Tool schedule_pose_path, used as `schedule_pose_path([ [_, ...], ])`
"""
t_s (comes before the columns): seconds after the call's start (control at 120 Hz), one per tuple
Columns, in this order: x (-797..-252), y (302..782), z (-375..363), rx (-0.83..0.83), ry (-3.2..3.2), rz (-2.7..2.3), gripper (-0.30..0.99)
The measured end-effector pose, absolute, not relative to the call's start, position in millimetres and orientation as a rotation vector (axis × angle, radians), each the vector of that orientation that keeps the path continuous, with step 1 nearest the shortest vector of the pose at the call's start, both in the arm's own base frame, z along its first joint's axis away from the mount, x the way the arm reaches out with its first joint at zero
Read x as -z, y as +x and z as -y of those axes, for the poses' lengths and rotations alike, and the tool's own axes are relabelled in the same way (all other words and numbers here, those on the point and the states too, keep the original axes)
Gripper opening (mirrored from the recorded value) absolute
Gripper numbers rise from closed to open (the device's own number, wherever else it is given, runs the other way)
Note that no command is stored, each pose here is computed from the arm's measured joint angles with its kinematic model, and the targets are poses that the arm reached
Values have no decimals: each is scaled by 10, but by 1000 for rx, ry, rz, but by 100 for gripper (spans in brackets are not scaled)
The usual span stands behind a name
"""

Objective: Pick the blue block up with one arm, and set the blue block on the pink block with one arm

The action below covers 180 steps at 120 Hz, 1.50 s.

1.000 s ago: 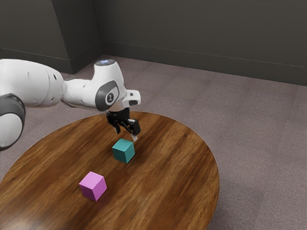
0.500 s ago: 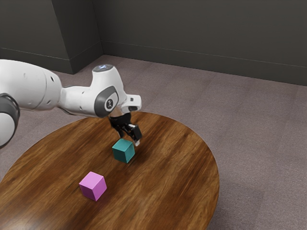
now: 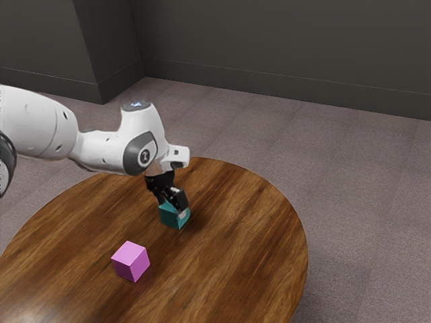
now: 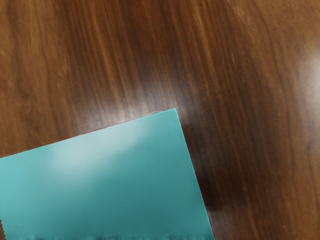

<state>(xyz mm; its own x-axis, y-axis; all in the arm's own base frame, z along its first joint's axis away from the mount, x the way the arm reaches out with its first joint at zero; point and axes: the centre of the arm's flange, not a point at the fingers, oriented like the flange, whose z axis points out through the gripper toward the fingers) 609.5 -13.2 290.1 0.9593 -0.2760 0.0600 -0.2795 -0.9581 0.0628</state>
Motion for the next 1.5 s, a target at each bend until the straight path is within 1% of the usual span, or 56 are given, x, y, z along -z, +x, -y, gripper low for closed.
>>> schedule_pose_path([
  [0.025, -2880, 6095, 130, -75, 3040, 432, 72],
  [0.067, -2856, 6094, 128, -72, 3040, 434, 69],
  [0.25, -2841, 6103, 91, -77, 3044, 434, 69],
  [0.467, -2693, 6173, -5, -50, 3057, 423, 69],
  [0.792, -2674, 6326, 17, -31, 3053, 435, 69],
  [1.5, -2648, 6426, 3, -35, 3073, 268, 69],
])
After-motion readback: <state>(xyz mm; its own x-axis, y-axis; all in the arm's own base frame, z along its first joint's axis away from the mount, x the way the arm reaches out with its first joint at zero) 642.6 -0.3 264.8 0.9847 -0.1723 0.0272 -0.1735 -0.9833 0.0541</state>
